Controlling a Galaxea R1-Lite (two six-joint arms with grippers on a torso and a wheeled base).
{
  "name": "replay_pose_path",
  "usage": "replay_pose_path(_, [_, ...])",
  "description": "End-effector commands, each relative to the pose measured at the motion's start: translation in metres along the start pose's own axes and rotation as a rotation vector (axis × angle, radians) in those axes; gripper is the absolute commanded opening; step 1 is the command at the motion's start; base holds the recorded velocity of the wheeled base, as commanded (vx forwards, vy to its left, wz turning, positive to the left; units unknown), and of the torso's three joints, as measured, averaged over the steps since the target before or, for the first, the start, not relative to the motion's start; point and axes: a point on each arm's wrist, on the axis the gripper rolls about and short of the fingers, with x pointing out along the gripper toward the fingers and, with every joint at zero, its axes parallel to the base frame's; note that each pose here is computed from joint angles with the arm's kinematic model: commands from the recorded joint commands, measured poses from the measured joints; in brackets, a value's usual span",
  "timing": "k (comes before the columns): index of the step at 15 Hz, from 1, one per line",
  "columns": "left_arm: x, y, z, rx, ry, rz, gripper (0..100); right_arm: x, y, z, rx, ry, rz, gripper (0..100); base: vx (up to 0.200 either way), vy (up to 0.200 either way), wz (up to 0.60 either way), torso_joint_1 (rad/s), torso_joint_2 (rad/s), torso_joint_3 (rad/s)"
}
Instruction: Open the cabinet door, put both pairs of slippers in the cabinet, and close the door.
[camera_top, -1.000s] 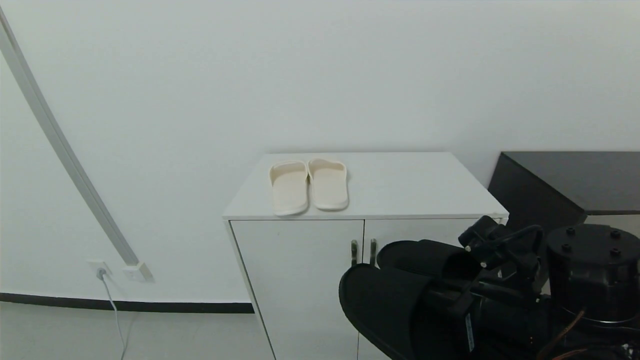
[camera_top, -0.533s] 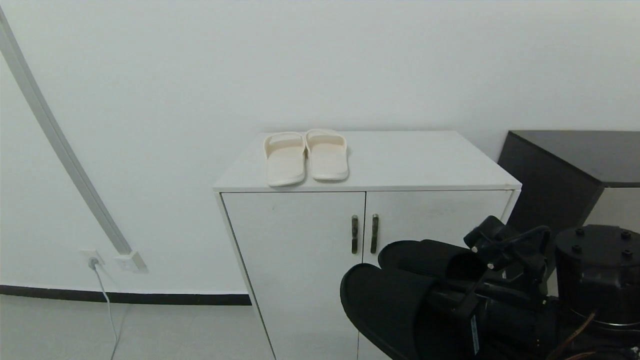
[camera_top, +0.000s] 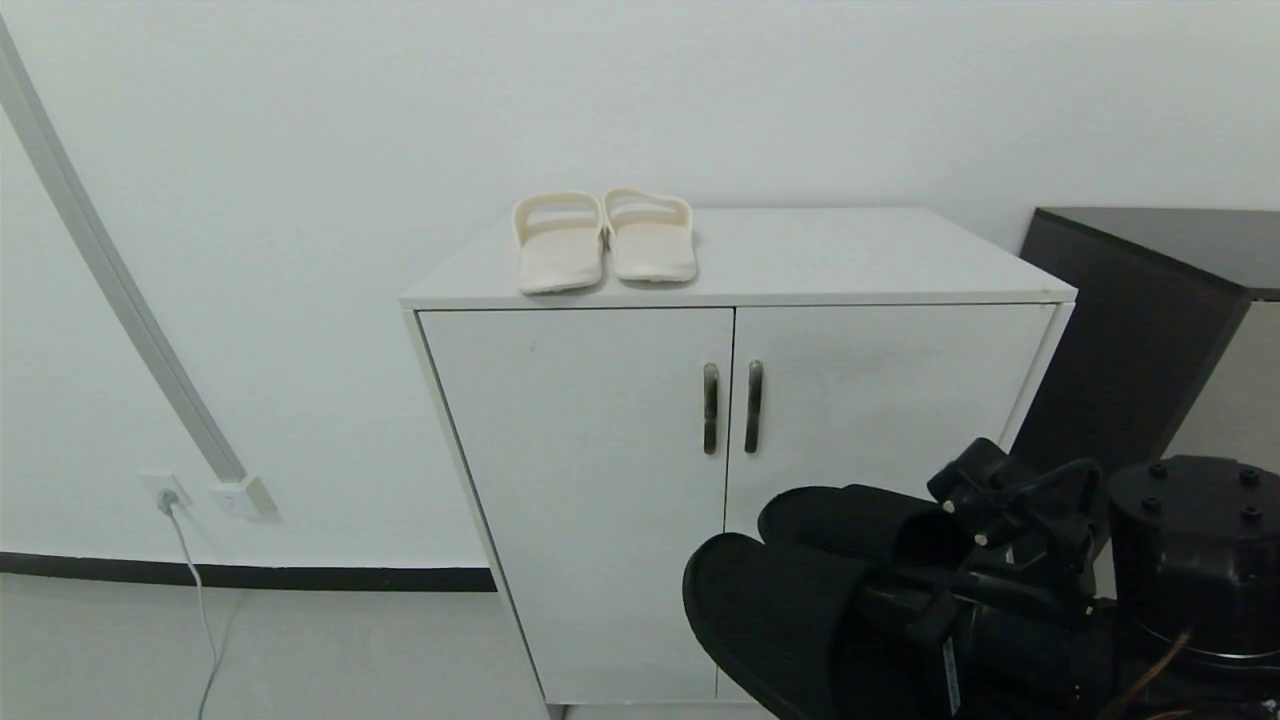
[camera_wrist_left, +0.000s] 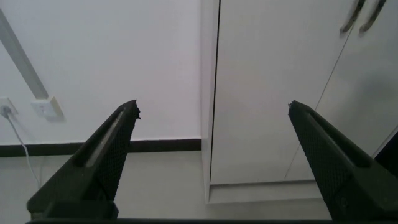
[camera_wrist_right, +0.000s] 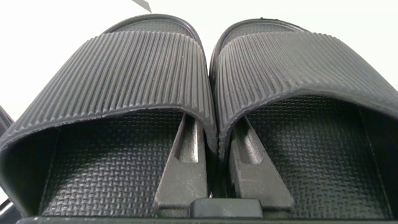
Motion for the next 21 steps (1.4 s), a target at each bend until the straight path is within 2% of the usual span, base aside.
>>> replay_pose_path(1, [0.000, 0.000, 0.000, 0.000, 0.000, 0.001, 100, 0.003, 0.000, -0.003, -0.002, 0.014, -0.001, 0, 0.000, 0.000, 0.00, -0.119, 0.46, 0.344])
replay_pose_path(9, [0.000, 0.000, 0.000, 0.000, 0.000, 0.001, 100, 0.002, 0.000, -0.005, -0.002, 0.022, -0.001, 0, 0.000, 0.000, 0.00, -0.060, 0.44, 0.365])
replay_pose_path(15, [0.000, 0.000, 0.001, -0.001, -0.003, 0.001, 100, 0.002, 0.000, -0.007, -0.003, 0.028, -0.003, 0, 0.000, 0.000, 0.00, 0.000, 0.00, 0.000])
replay_pose_path(18, [0.000, 0.000, 0.002, 0.017, -0.007, 0.001, 100, 0.001, 0.000, -0.007, -0.005, 0.027, -0.001, 0, 0.000, 0.000, 0.00, -0.011, 0.10, 0.098])
replay_pose_path(20, [-0.007, 0.000, 0.027, -0.007, -0.098, 0.002, 100, 0.001, 0.000, -0.007, -0.006, 0.027, -0.001, 0, 0.000, 0.000, 0.00, 0.002, 0.08, 0.056])
replay_pose_path(21, [-0.005, 0.000, 0.048, -0.025, -0.072, -0.009, 100, 0.000, 0.000, -0.007, -0.005, 0.027, -0.001, 0, 0.000, 0.000, 0.00, 0.000, 0.00, 0.000])
